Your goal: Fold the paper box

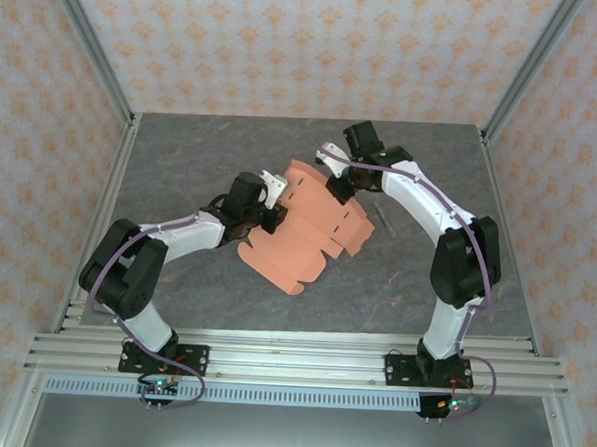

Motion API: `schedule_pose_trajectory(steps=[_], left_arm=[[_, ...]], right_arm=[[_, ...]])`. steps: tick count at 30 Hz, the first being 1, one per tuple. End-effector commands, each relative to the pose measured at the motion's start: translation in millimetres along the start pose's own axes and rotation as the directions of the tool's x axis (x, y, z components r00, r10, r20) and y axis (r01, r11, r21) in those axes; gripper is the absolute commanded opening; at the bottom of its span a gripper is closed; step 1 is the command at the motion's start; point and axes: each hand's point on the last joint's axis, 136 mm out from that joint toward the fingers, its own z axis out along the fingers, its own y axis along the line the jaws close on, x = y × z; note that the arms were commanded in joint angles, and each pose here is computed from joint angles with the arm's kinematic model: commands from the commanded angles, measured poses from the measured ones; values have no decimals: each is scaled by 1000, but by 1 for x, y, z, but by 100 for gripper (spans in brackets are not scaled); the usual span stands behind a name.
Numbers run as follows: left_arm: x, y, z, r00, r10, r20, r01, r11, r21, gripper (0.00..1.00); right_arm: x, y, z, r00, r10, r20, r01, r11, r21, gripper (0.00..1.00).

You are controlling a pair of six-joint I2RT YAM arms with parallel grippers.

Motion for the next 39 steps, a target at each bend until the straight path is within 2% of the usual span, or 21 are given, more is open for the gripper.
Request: schedule_pose_trajectory(steps=[1,21,28,33,39], left_arm=[[-22,-4,-11,992,103,79,-98,993,-68,15],[-4,-29,2,956,293,0,-288,939,-190,13],[1,-45,10,936,350,-25,-348,917,-192,19],[-1,-42,2,940,342,-3,-335,918,-211,22],[-10,-44,-11,959,278,51,-267,950,-164,30]], right_arm=[[-13,3,-3,1000,12,29,-12,1000,-16,0],[-20,-2,2,997,73,33,-73,997,-16,0],[-20,-3,2,996,84,37,-84,996,-10,0],[-15,-8,-1,998,65,23,-66,997,33,0],[-11,-11,-1,998,55,5,-55,997,52,0]])
